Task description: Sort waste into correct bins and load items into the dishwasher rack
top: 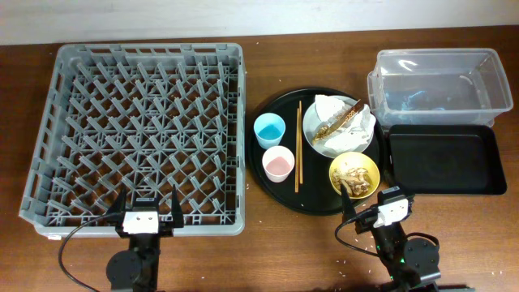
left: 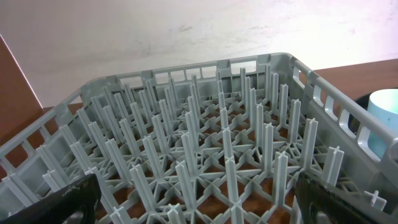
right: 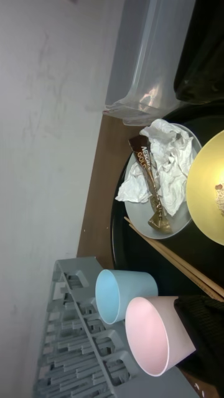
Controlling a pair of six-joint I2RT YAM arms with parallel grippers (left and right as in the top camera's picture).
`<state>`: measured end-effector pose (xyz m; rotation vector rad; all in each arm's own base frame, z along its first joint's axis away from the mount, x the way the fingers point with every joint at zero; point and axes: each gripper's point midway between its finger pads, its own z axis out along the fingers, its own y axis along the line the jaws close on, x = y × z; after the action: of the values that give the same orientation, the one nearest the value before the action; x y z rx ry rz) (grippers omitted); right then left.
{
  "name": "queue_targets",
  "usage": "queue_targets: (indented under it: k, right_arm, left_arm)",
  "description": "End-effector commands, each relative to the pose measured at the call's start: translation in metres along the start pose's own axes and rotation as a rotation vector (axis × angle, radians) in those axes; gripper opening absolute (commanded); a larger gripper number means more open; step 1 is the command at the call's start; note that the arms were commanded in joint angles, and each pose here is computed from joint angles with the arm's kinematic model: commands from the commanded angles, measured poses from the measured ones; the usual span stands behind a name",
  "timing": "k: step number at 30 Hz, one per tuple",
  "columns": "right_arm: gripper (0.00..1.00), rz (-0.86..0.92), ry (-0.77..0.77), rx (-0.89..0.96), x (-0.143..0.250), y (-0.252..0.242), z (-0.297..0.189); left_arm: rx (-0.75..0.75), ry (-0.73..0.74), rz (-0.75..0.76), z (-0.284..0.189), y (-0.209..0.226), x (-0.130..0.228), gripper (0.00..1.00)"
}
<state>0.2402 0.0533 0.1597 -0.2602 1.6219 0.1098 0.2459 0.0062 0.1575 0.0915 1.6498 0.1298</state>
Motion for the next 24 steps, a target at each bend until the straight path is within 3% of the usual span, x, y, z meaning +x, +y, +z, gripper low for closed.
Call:
queue_targets:
  k: [1, 7, 13, 18, 24]
  right_arm:
    - [0.98, -0.003, 0.003, 0.016, 0.003, -0.003, 0.000]
    - [0.98, -0.006, -0.098, 0.025, -0.048, -0.007, -0.011]
    - [0.98, -0.007, -0.115, 0.026, -0.108, -0.011, -0.025]
    - [0.98, -0.004, -0.027, 0.018, -0.147, -0.015, -0.020]
    - [0.99, 0.007, 0.299, -0.012, -0.166, -0.019, 0.025]
  left_arm:
    - [-0.004, -0.019, 0.019, 0.000, 0.001, -0.003, 1.00]
    - [0.011, -0.154, 0.005, -0.008, 0.002, -0.051, 1.00]
    - [0.014, -0.134, 0.005, -0.010, 0.009, -0.100, 1.00]
    - [0.029, -0.033, -0.002, 0.008, 0.013, -0.130, 1.00]
    - [0.089, 0.254, -0.046, 0.052, 0.012, -0.160, 1.00]
